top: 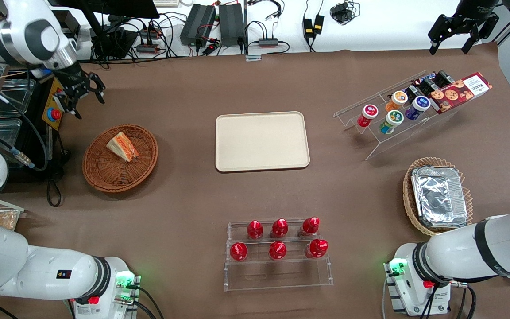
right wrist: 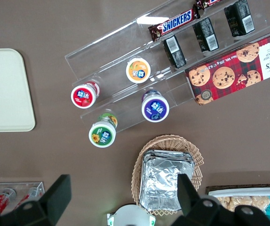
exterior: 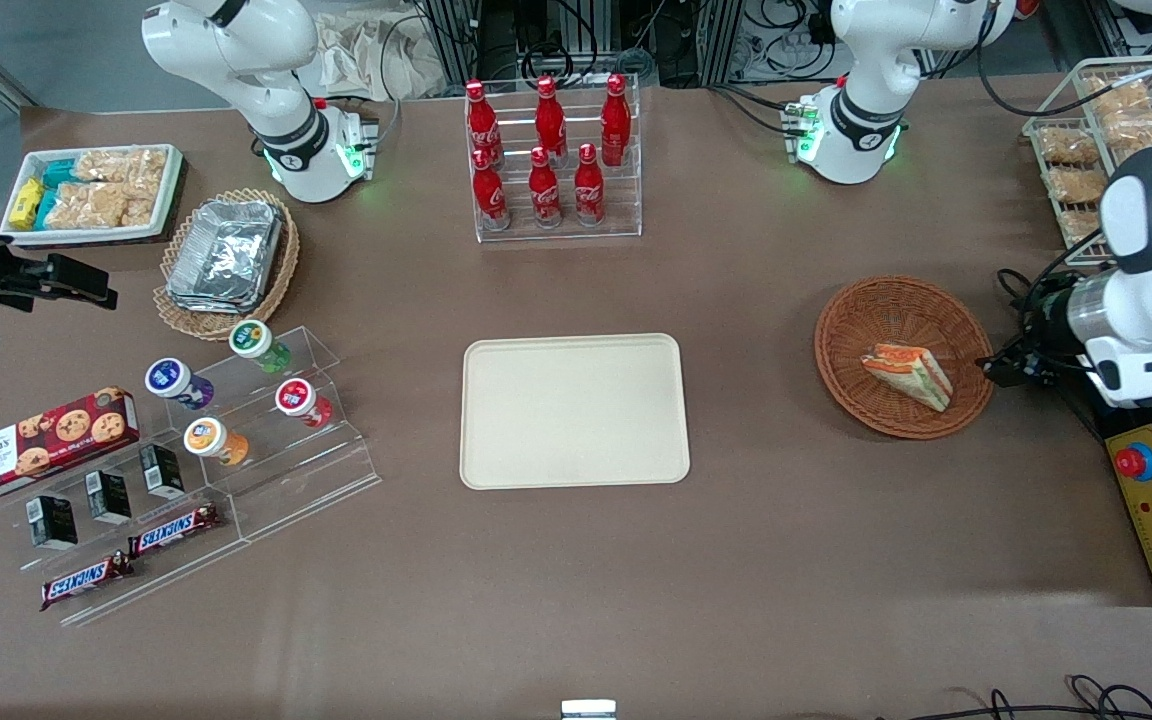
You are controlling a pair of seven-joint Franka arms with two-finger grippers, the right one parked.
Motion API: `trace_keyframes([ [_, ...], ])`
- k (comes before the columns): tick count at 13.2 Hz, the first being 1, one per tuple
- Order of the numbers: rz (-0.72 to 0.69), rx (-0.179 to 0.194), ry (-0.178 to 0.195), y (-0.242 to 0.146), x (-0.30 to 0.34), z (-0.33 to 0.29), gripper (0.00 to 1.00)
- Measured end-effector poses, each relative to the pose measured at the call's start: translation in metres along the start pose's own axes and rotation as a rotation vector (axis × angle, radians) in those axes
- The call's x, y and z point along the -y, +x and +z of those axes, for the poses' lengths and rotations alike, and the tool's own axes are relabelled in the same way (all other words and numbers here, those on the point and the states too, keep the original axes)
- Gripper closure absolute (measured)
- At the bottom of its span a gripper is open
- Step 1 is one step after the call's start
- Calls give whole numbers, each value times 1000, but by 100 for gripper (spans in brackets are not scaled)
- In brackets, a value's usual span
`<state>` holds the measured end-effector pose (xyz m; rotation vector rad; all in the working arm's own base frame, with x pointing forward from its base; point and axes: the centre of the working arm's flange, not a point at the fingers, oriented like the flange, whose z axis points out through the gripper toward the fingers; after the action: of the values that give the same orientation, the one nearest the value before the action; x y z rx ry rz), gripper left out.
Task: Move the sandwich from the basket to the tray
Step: 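Lower the open left gripper over the wrapped sandwich in the basket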
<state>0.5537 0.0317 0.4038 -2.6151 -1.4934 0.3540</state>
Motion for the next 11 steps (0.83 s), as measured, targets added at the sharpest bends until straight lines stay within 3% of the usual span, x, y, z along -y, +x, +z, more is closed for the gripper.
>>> trace_keyframes([
  [5, -148, -4, -17, -7, 5, 48, 1],
  [11, -191, -21, -37, -17, -5, 85, 1],
])
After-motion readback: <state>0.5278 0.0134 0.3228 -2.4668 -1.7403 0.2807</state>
